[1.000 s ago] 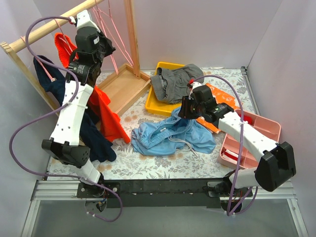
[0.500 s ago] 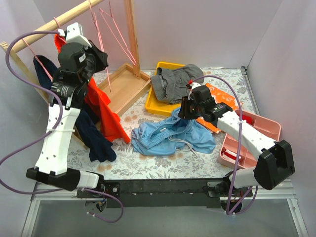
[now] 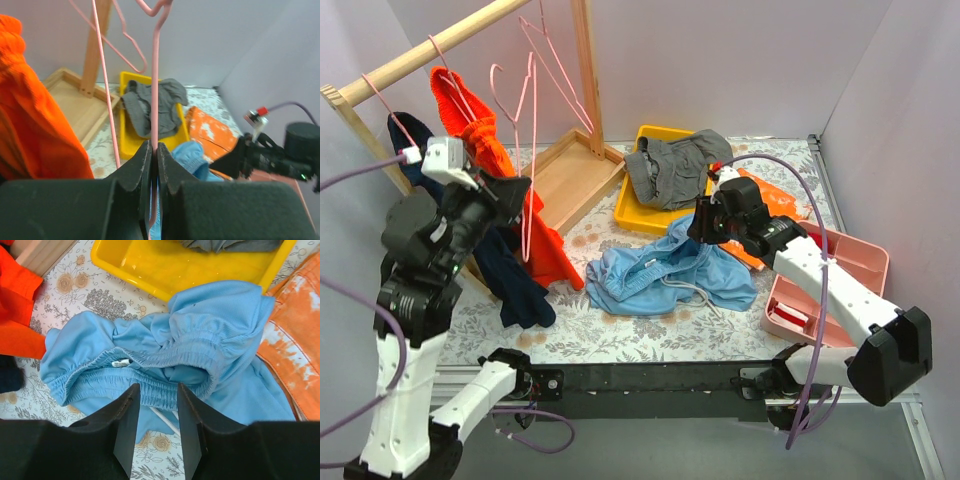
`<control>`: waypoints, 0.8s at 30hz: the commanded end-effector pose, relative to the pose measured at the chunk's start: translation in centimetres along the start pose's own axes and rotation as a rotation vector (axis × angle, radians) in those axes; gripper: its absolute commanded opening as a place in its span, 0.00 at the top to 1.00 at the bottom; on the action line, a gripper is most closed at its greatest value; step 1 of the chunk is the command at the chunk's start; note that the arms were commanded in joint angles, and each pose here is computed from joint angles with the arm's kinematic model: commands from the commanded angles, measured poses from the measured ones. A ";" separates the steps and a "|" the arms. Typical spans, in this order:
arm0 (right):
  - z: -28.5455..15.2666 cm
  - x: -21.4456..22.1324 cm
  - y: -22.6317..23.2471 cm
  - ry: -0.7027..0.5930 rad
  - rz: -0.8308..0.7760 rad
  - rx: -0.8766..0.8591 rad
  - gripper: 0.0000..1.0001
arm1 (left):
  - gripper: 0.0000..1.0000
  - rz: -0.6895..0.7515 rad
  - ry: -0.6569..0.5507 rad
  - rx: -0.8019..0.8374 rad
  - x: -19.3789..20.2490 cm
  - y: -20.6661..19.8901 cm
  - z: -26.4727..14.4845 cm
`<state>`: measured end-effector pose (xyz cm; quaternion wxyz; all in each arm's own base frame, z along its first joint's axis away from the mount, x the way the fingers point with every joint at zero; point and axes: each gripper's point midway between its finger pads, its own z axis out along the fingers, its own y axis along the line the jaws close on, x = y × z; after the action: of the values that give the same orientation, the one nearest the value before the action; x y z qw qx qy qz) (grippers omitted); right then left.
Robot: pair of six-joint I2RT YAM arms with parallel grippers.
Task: Place the shorts on the hanger
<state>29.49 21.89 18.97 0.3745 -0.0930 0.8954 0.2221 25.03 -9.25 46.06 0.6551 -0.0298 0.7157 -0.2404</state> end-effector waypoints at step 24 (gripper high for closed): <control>-0.8 3.9 -3.8 -0.109 0.054 0.101 0.55 | 1.00 -0.100 0.684 0.639 20.6 -7.8 -7.9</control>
<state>25.68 16.81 13.78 0.3856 -0.0432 0.9060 0.1692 14.51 -20.93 31.32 0.3788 0.2108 0.7731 -0.4631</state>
